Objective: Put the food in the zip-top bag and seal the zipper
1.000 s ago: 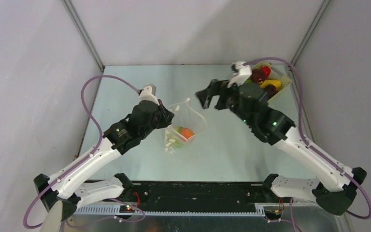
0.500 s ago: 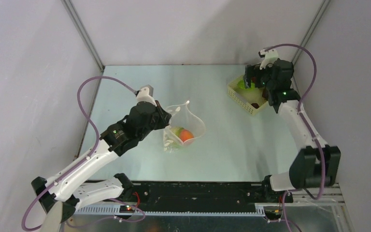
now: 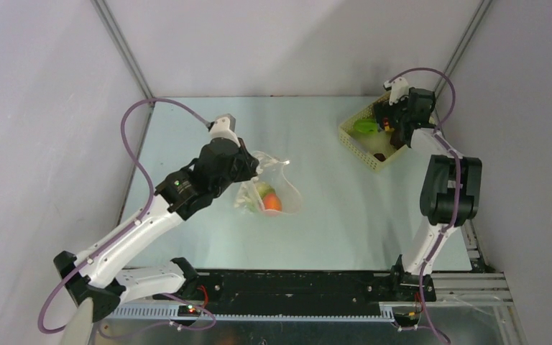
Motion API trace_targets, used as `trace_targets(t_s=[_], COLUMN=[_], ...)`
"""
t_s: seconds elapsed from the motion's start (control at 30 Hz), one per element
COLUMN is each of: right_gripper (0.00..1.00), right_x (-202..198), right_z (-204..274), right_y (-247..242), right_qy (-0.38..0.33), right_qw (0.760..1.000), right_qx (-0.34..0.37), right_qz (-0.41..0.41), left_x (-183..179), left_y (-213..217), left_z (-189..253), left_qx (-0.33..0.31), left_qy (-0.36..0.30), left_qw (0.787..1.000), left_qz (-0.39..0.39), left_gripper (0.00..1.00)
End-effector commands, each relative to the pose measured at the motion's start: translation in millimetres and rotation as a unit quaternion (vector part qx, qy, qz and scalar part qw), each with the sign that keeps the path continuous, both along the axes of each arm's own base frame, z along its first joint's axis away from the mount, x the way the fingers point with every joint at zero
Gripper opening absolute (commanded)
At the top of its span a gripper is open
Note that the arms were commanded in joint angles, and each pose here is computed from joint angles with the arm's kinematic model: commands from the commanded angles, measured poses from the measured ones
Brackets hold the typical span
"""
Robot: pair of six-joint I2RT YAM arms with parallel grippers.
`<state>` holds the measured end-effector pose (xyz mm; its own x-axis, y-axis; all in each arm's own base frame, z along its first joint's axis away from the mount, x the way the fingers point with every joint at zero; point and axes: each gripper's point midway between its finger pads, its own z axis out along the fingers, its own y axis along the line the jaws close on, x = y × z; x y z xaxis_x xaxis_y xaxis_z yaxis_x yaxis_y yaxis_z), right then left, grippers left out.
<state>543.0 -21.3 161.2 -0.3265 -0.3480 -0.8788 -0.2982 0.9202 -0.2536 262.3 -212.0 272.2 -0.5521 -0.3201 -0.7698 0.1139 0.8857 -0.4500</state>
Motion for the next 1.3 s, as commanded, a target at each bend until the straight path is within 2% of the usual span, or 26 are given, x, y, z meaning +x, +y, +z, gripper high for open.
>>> trace_targets(t_s=[0.0, 0.17, 0.27, 0.5, 0.7, 1.03, 1.27], right_gripper=[0.99, 0.98, 0.98, 0.93, 0.90, 0.84, 0.85], right_x=[39, 57, 64, 71, 70, 71, 68], right_z=[22, 5, 0, -32, -58, -72, -88], right_y=[-15, -23, -26, -22, -22, -21, -26], right_qy=[-0.049, -0.034, -0.033, 0.019, 0.068, 0.094, 0.131], right_qw=[0.998, 0.998, 0.998, 0.999, 0.997, 0.995, 0.990], right_qx=[-0.017, -0.010, -0.005, 0.009, 0.010, 0.017, 0.014], right_qz=[-0.029, -0.050, -0.053, -0.041, -0.035, -0.037, -0.047], left_x=[22, 37, 44, 52, 50, 48, 46], left_y=[2, -3, -3, -5, -11, -9, -9], left_z=[33, 46, 40, 25, 20, 16, 16], left_qx=[0.011, 0.032, 0.048, 0.054, 0.048, 0.053, 0.053], left_qy=[-0.042, -0.050, -0.041, -0.015, -0.008, -0.007, -0.006], left_qw=[0.999, 0.998, 0.997, 0.997, 0.998, 0.998, 0.998], left_qz=[0.027, 0.036, 0.043, 0.049, 0.031, 0.027, 0.026], left_gripper=[0.00, 0.00, 0.00, 0.00, 0.00, 0.00, 0.00])
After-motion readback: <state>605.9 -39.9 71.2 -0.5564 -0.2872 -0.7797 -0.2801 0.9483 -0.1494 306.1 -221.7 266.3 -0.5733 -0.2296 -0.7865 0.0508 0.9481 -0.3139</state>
